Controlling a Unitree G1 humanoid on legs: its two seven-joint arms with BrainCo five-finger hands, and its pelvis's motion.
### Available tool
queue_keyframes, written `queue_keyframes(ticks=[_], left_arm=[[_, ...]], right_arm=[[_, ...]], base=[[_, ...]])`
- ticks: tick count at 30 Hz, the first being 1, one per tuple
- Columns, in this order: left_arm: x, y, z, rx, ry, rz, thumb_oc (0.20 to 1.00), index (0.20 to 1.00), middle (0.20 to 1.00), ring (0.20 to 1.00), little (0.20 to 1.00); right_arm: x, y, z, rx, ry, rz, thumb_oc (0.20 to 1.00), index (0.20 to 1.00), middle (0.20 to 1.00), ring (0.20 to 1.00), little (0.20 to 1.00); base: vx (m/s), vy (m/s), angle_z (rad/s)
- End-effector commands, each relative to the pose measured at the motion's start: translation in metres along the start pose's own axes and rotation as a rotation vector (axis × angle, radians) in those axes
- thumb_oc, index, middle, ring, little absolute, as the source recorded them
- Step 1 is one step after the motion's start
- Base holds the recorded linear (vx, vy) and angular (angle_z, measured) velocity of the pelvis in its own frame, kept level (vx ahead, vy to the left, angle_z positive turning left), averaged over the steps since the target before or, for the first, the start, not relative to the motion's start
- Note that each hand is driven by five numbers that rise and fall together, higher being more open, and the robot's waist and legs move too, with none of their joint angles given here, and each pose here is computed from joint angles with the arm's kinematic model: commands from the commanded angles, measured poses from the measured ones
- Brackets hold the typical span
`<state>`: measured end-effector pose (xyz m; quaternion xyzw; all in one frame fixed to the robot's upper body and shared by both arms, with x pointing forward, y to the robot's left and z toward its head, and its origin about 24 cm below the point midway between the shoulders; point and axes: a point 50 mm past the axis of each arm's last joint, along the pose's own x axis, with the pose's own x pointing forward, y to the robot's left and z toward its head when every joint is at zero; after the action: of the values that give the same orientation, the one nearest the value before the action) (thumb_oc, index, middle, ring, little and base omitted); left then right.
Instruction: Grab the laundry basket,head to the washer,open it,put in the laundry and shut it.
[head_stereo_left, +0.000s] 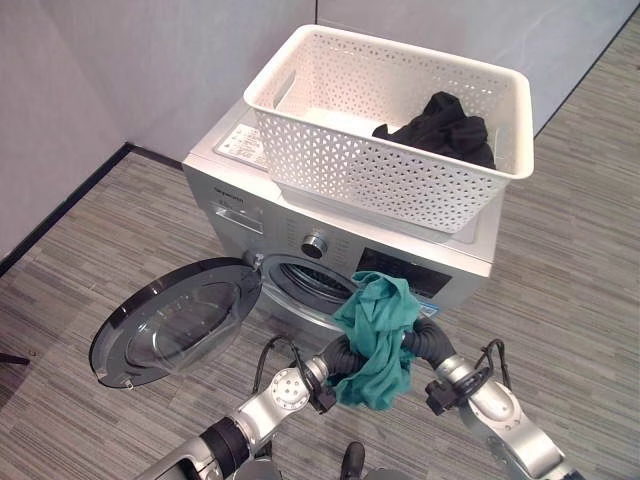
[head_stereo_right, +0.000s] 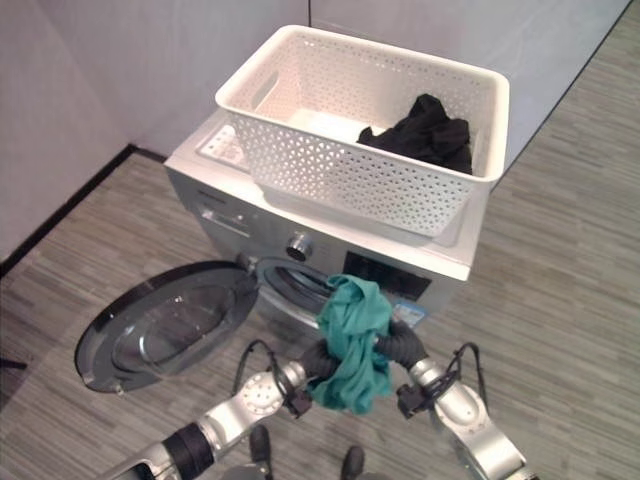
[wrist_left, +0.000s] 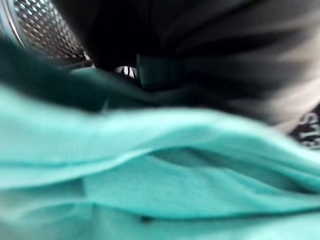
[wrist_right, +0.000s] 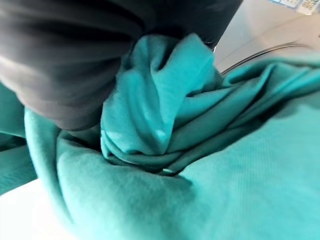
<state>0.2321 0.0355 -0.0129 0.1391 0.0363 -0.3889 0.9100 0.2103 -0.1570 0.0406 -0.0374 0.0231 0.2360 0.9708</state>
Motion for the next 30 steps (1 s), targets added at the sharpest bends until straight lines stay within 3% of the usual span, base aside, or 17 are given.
queue_keyframes(ticks=[1, 12, 15, 16, 18, 21, 26, 30], left_arm=[[0.015, 0.006, 0.006, -0.01, -0.038, 0.068, 0.2, 0.2, 0.2, 0.2, 0.2], [0.002, 0.022, -0.003, -0.093, -0.009, 0.155, 0.2, 0.2, 0.2, 0.2, 0.2], [-0.009, 0.022, -0.032, -0.134, 0.101, 0.24, 0.2, 0.2, 0.2, 0.2, 0.2], [-0.023, 0.03, -0.05, -0.19, 0.163, 0.337, 0.2, 0.2, 0.2, 0.2, 0.2], [-0.03, 0.033, -0.057, -0.219, 0.184, 0.378, 0.2, 0.2, 0.2, 0.2, 0.2], [-0.046, 0.045, -0.065, -0.296, 0.19, 0.491, 0.2, 0.2, 0.2, 0.2, 0.2], [-0.045, 0.051, -0.06, -0.304, 0.164, 0.531, 0.2, 0.2, 0.2, 0.2, 0.2], [-0.035, 0.059, -0.048, -0.269, 0.124, 0.533, 0.2, 0.2, 0.2, 0.2, 0.2]], right_arm=[[0.008, 0.007, 0.02, 0.021, -0.12, 0.034, 1.0, 1.0, 1.0, 1.0, 1.0], [-0.024, -0.008, -0.019, -0.112, 0.084, -0.069, 1.0, 1.0, 1.0, 1.0, 1.0], [-0.032, -0.009, -0.038, -0.125, 0.155, -0.131, 1.0, 1.0, 1.0, 1.0, 1.0], [-0.045, -0.01, -0.058, -0.126, 0.248, -0.177, 1.0, 1.0, 1.0, 1.0, 1.0], [-0.053, -0.01, -0.071, -0.129, 0.307, -0.199, 1.0, 1.0, 1.0, 1.0, 1.0], [-0.084, -0.018, -0.118, -0.251, 0.567, -0.261, 1.0, 1.0, 1.0, 1.0, 1.0], [-0.117, -0.016, -0.166, -0.344, 0.864, -0.295, 1.0, 1.0, 1.0, 1.0, 1.0], [-0.119, -0.002, -0.184, -0.328, 0.961, -0.265, 1.0, 1.0, 1.0, 1.0, 1.0]], base=[[0.0, 0.0, 0.0], [0.0, 0.0, 0.0], [0.01, 0.003, -0.03], [0.05, -0.004, -0.05], [0.01, 0.003, -0.04], [-0.04, 0.01, -0.03], [-0.06, -0.017, 0.03], [-0.07, -0.017, 0.04]])
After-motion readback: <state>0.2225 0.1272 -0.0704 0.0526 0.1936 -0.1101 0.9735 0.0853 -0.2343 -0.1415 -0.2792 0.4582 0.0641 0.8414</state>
